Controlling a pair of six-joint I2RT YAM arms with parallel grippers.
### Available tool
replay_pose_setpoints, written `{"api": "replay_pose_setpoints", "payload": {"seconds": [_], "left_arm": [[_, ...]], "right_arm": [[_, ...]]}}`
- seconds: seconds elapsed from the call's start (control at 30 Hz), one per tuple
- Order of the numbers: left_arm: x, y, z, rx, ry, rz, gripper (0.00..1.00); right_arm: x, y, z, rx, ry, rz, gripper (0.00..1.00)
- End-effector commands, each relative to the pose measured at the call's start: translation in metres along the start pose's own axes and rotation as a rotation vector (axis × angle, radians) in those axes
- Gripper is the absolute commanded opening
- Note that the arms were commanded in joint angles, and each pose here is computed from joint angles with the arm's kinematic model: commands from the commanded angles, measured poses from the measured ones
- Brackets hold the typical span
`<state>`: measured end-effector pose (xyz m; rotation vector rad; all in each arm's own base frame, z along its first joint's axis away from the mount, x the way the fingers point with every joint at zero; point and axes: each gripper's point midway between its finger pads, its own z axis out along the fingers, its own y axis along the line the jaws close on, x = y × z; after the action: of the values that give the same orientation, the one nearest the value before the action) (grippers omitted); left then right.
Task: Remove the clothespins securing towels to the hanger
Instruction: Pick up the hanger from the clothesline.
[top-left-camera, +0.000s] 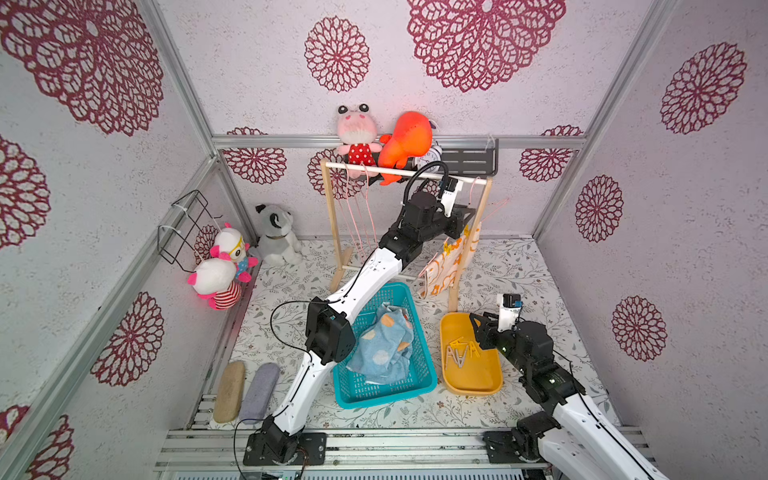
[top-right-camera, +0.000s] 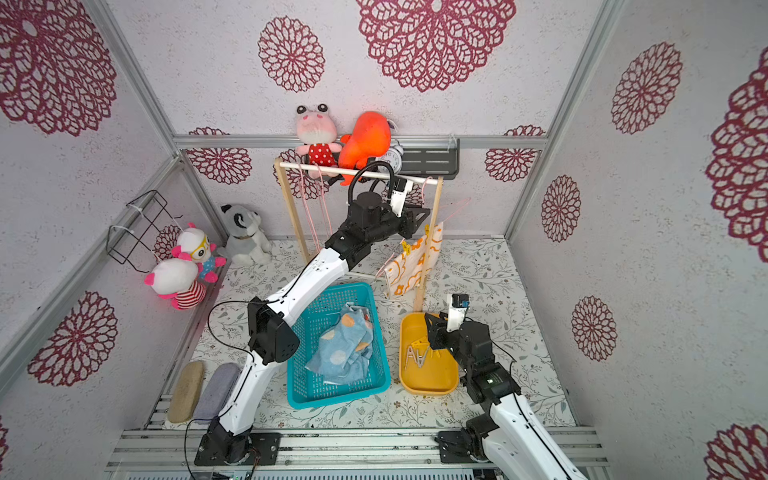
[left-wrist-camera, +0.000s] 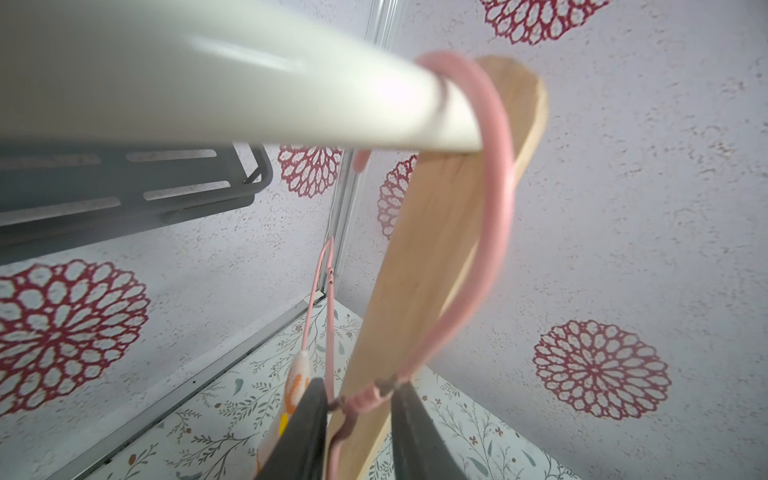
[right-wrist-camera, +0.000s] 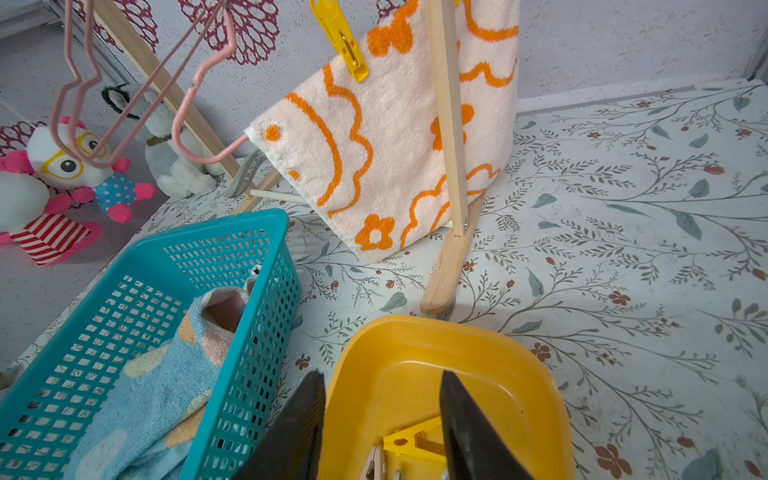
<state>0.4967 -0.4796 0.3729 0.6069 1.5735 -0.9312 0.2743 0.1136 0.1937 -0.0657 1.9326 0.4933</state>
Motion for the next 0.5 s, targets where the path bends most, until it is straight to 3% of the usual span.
{"api": "replay_pose_setpoints", "payload": {"seconds": [0.0, 0.47], "left_arm": [[-0.0055, -0.0056, 0.0031, 0.01, -0.031, 0.006, 0.26], [-0.0135, 0.0024, -0.0067, -0.058, -0.044, 0.037, 0.14]], "right_arm": [[-0.01, 0.0005, -0.0036, -0.003, -0.043, 0.018, 0.46], [-0.0097, -0.0005, -0.004, 0.002, -0.039, 0.011, 0.45]]}}
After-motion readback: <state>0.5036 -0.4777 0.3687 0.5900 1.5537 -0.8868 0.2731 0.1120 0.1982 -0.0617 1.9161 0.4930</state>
